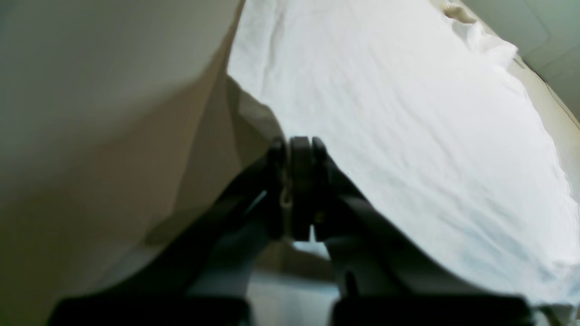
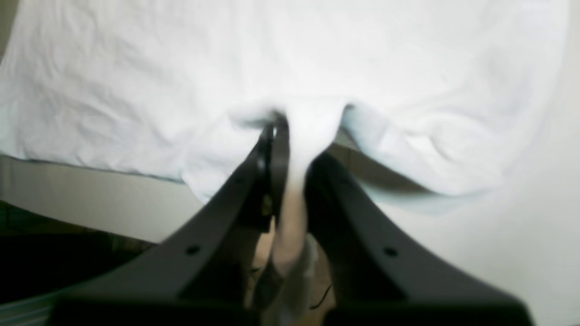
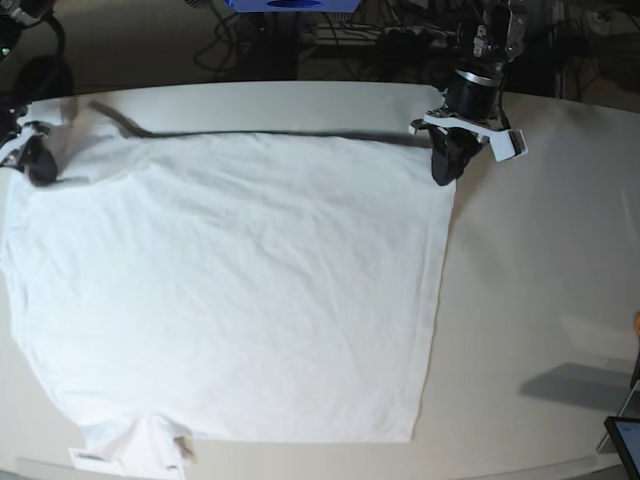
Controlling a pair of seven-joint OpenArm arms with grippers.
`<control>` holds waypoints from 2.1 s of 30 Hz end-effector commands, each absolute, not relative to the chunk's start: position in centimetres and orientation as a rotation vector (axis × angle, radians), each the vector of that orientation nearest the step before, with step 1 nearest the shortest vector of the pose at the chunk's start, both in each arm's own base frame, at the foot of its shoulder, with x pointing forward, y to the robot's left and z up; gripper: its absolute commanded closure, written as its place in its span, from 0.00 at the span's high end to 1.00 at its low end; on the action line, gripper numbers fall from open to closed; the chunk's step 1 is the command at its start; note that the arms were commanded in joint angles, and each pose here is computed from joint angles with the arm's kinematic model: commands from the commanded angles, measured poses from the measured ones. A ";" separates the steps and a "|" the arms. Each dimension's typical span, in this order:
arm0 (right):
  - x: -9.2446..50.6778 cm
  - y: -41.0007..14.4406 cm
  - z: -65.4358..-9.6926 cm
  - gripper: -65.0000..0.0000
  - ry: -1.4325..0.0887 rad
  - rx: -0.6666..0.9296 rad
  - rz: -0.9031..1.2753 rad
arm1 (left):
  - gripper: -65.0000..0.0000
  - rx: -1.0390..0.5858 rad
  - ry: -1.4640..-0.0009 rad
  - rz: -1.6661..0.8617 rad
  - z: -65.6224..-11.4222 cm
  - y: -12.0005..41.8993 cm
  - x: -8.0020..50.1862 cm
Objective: Fold the T-shirt properly
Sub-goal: 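Lift the gripped edge and pull it across the shirt body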
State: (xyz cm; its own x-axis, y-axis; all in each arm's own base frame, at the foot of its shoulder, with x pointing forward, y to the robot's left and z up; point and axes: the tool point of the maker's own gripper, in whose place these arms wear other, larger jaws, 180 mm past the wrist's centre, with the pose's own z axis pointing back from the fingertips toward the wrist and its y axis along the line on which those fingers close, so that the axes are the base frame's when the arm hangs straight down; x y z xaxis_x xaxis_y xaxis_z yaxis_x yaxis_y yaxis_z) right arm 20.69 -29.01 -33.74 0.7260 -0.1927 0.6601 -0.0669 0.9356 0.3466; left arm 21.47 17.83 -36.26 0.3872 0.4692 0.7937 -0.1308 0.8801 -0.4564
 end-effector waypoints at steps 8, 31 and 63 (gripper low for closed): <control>23.4 -30.5 -32.1 0.00 -0.836 0.371 -0.071 | 0.00 -0.336 -1.173 0.407 -34.9 18.4 22.4; 26.7 -31.7 -32.4 0.00 -0.816 0.420 -0.063 | 0.00 -0.267 -1.238 0.522 -33.8 19.8 25.7; 31.2 -31.1 -32.5 0.00 -0.812 0.432 -0.031 | 0.00 -0.265 -1.264 0.546 -33.5 20.3 29.0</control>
